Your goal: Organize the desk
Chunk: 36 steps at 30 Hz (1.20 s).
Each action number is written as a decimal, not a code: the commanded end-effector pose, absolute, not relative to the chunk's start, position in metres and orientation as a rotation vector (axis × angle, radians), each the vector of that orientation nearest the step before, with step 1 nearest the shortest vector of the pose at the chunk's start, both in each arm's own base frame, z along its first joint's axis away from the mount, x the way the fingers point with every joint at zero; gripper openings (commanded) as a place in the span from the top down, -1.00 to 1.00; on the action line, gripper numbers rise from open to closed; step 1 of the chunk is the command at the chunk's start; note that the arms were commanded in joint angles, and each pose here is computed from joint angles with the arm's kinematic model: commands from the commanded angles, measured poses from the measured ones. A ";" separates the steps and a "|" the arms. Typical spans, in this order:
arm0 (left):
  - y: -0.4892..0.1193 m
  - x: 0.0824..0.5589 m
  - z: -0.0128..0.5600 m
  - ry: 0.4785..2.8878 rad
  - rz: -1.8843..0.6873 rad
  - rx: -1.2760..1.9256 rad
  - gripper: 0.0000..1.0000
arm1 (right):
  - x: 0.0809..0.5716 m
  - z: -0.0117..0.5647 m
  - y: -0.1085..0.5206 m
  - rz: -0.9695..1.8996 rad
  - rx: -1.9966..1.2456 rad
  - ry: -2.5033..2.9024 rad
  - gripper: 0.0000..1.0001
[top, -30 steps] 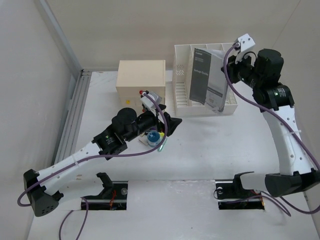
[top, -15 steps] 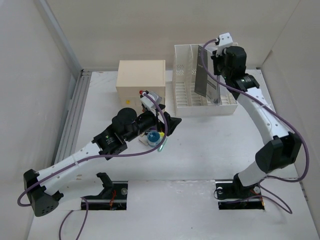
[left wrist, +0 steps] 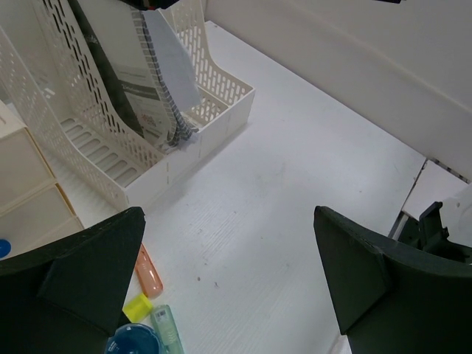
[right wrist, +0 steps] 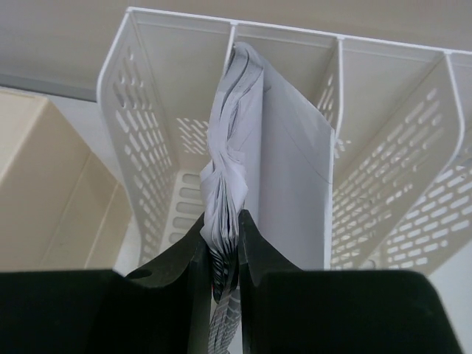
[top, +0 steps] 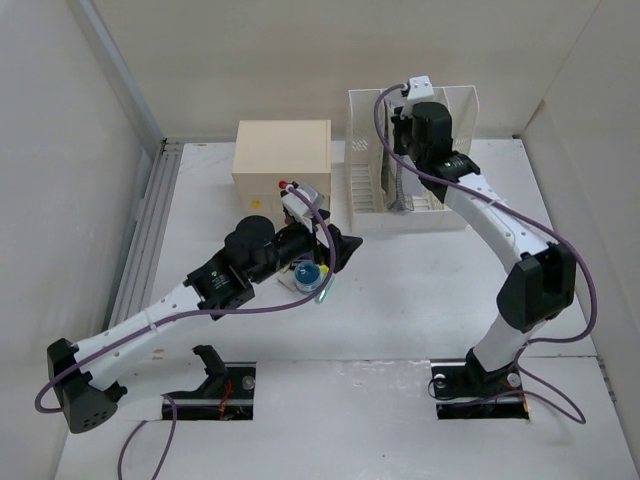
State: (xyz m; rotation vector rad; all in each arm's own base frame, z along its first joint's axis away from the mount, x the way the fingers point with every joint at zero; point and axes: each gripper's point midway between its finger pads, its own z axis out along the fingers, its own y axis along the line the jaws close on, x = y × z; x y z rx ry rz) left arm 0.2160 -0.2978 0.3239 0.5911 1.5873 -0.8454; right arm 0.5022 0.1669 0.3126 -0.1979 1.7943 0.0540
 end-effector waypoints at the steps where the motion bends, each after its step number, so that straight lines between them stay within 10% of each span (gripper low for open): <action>1: -0.297 0.216 0.338 1.540 -0.848 0.582 -0.96 | 0.498 0.352 0.194 0.244 -0.152 1.653 1.00; 36: -0.307 0.224 0.319 1.590 -0.838 0.593 -0.96 | 0.441 0.267 0.154 0.218 -0.089 1.515 1.00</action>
